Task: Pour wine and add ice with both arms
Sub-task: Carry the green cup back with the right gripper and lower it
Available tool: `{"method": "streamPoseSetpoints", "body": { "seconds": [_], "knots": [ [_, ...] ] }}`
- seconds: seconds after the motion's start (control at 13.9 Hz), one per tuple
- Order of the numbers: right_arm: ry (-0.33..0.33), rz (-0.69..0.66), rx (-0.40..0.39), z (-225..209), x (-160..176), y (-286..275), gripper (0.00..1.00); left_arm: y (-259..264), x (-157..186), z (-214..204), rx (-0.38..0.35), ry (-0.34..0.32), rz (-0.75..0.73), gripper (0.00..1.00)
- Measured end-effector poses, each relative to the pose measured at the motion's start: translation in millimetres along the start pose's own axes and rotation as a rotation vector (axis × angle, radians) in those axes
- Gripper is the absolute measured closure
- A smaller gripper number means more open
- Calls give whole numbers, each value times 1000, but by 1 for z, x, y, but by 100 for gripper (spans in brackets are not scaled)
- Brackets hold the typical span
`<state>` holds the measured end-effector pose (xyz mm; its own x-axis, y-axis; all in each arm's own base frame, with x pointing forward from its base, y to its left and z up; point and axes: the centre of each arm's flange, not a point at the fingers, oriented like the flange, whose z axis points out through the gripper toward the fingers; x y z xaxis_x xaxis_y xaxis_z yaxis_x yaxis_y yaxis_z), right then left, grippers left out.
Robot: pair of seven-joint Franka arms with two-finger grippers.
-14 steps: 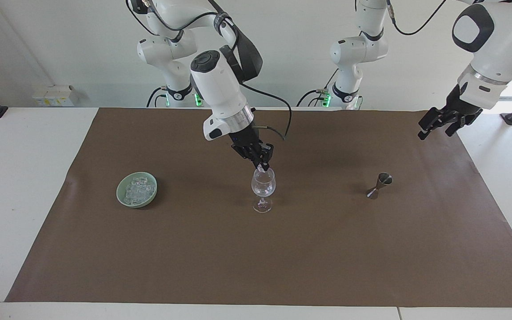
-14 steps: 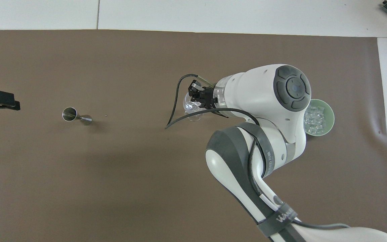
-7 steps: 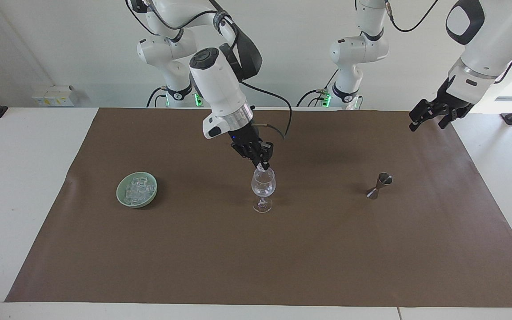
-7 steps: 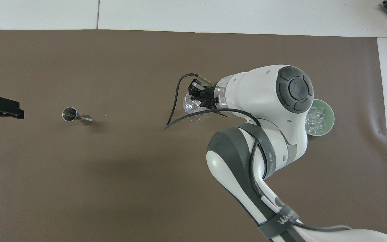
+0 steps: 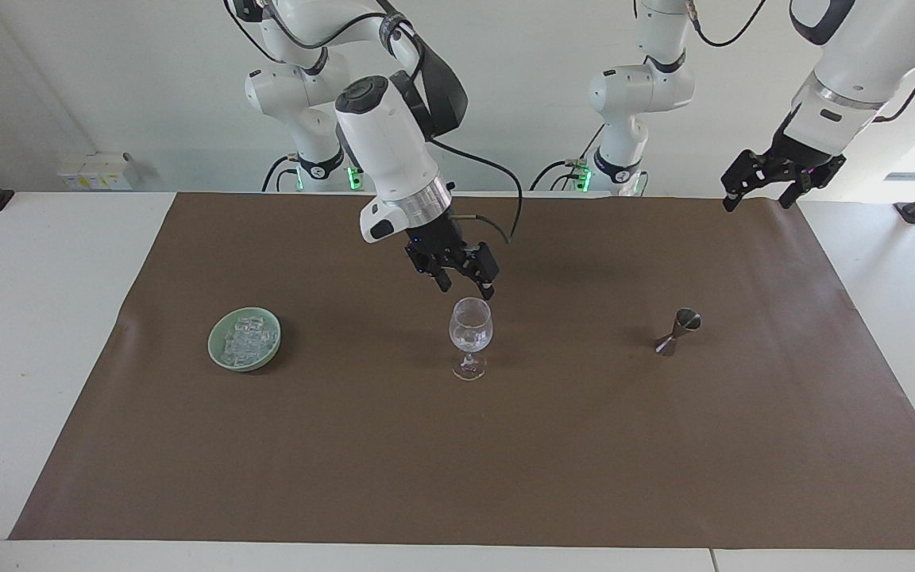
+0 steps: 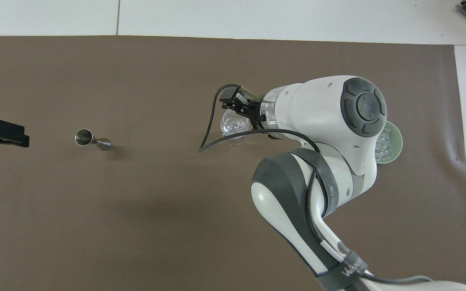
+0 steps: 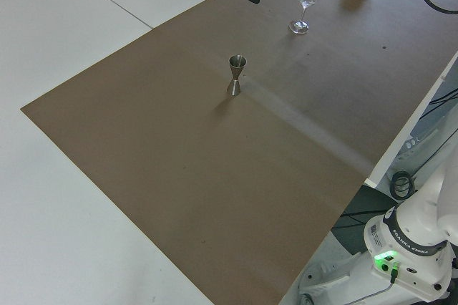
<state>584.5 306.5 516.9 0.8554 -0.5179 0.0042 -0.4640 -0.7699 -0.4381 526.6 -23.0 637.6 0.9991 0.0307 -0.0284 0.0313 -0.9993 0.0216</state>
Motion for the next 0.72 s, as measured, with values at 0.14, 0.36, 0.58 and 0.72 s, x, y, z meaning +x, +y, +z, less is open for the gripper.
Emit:
{"method": "streamPoseSetpoints", "body": {
  "seconds": [0.14, 0.36, 0.58, 0.72],
  "knots": [
    [51, -41, -14, -25, 3, 0, 0, 0, 0, 3, 1, -6, 0, 0],
    [65, -135, -88, -72, 14, 20, 0, 0, 1, 2, 0, 2, 0, 0],
    [32, -246, -179, -117, 38, 59, 0, 0, 1, 2, 0, 2, 0, 0],
    [-11, -373, -293, -143, 49, 92, 0, 1, 1, 2, 0, 2, 1, 0]
  ]
}}
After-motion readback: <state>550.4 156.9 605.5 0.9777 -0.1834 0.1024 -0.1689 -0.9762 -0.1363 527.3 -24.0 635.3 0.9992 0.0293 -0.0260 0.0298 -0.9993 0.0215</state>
